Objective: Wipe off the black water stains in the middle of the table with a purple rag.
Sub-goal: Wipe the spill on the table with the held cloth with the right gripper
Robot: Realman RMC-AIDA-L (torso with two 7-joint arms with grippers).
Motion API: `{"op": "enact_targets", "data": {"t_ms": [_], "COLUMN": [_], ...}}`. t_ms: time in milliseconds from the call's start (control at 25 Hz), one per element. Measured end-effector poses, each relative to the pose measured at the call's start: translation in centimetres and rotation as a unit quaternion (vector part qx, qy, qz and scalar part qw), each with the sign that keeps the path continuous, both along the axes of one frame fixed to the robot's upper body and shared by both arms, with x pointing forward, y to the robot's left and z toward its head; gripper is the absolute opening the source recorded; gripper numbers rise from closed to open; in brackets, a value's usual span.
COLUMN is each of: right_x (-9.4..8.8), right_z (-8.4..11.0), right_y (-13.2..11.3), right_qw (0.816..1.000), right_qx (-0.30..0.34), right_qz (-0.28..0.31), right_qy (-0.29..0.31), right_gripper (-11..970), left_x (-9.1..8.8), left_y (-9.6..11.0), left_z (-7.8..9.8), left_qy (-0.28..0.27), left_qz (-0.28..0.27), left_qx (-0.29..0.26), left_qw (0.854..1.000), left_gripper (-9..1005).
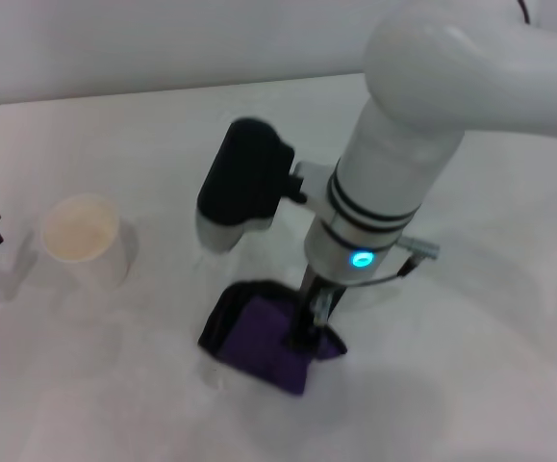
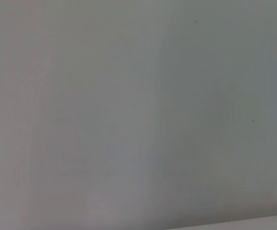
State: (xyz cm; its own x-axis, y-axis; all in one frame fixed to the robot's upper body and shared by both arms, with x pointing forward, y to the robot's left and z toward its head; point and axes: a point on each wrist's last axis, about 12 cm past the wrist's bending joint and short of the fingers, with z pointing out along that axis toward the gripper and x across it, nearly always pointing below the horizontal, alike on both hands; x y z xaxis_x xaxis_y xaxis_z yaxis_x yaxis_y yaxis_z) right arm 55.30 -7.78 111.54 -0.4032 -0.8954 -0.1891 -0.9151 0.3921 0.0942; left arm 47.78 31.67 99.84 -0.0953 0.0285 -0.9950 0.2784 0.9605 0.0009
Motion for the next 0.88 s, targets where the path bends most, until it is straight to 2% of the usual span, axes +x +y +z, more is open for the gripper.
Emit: {"op": "enact_targets", "data": {"t_ms": [160,240,520,640,800,880], "right_x": [1.3,1.4,-1.7,-2.5,-2.6,-2.0], "right_z": [0.1,0.0,-0.1,0.1,0.0,0.0], "right_y": [-1.0,-1.1,1.4,2.2,2.4,2.2], "right_qw": [0.999,0.999,0.999,0.998,0.998,0.998], "right_qx": [-0.005,-0.005,0.022,0.034,0.036,0.031], "right_qz": [-0.027,-0.03,0.029,0.045,0.049,0.042], "right_qy": [-0.017,-0.016,0.018,0.025,0.023,0.016], "right_gripper": [120,120,120,120,120,120], "left_x": [0.0,0.1,0.1,0.2,0.2,0.2], "left_y": [0.0,0.1,0.1,0.0,0.0,0.0], "left_z": [-0.1,0.0,0.0,0.0,0.0,0.0], "left_qy": [0.003,0.003,0.003,0.002,0.002,0.002], "left_qz": [0.001,0.001,0.001,0.0,0.0,0.0], "left_qx": [0.001,0.002,0.003,0.003,0.004,0.004], "left_qw": [1.0,1.0,1.0,1.0,1.0,1.0], "left_gripper": [835,835,834,834,834,835]}}
